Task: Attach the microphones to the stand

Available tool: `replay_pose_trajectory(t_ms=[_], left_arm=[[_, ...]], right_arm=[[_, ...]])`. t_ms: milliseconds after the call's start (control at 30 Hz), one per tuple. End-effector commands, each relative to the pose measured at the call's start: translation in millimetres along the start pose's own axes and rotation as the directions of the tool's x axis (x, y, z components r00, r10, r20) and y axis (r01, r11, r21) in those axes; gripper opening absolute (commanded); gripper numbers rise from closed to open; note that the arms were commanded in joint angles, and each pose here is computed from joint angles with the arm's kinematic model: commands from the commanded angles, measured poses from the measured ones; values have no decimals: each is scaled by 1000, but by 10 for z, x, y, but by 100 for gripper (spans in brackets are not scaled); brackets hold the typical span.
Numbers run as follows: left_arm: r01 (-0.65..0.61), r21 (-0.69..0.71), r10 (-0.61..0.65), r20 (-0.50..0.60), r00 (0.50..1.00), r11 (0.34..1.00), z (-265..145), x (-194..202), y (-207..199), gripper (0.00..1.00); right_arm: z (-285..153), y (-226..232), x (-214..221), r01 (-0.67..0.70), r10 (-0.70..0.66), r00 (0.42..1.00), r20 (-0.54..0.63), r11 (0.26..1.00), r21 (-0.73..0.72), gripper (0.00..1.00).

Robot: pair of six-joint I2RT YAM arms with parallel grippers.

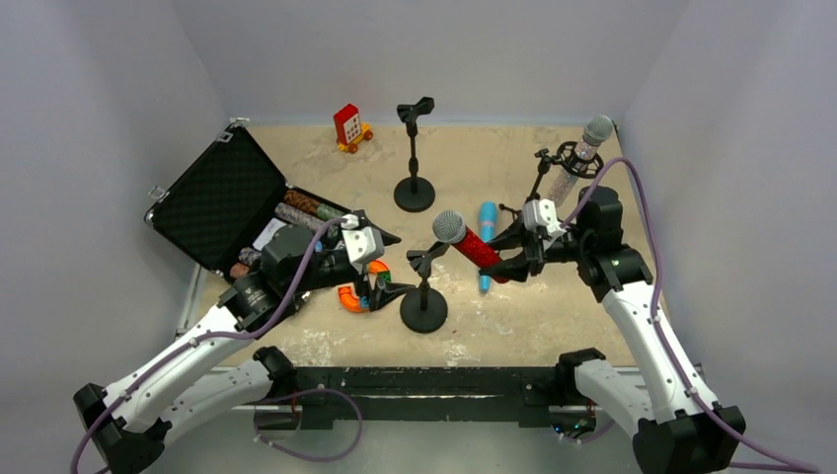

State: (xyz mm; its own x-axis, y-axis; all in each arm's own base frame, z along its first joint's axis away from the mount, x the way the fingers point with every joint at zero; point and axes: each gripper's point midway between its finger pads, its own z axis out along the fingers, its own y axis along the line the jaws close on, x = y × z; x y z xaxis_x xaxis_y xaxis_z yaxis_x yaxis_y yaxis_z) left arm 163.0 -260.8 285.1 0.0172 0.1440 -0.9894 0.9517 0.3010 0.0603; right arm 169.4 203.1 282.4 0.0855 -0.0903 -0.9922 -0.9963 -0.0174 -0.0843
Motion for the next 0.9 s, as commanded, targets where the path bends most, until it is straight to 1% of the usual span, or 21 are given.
replay_pose_trajectory(t_ms=[0,133,233,533,600,633,700,767,867], left_arm=[[-27,-73,34,94,995,997,74,-332,116,99],[-8,-101,17,94,995,995,150,-300,158,99],[-6,-117,20,120,993,993,212,-360,182,99],[29,-123,-16,101,995,992,359,-235,131,98],[33,-135,-20,92,996,990,374,-185,140,93],[60,-134,-48,91,995,989,377,-162,129,91],[71,-135,-60,86,995,988,388,-128,128,84],[81,-133,-73,66,995,988,408,-83,127,74],[97,-134,-94,26,995,986,429,8,124,70]], right_arm=[[0,-150,-64,3,-3,1000,7,999,54,0],[5,-189,-46,-6,6,1000,7,998,62,0],[8,-208,-34,-15,15,1000,6,998,67,0],[9,-386,-30,-46,45,999,11,989,138,0],[12,-451,-45,-41,39,999,14,987,157,0],[16,-478,-46,-33,32,999,13,987,160,0],[29,-523,-45,-1,-1,1000,10,988,156,0],[51,-557,-61,45,-48,999,15,989,137,0],[127,-572,-26,86,-88,996,15,992,89,0]])
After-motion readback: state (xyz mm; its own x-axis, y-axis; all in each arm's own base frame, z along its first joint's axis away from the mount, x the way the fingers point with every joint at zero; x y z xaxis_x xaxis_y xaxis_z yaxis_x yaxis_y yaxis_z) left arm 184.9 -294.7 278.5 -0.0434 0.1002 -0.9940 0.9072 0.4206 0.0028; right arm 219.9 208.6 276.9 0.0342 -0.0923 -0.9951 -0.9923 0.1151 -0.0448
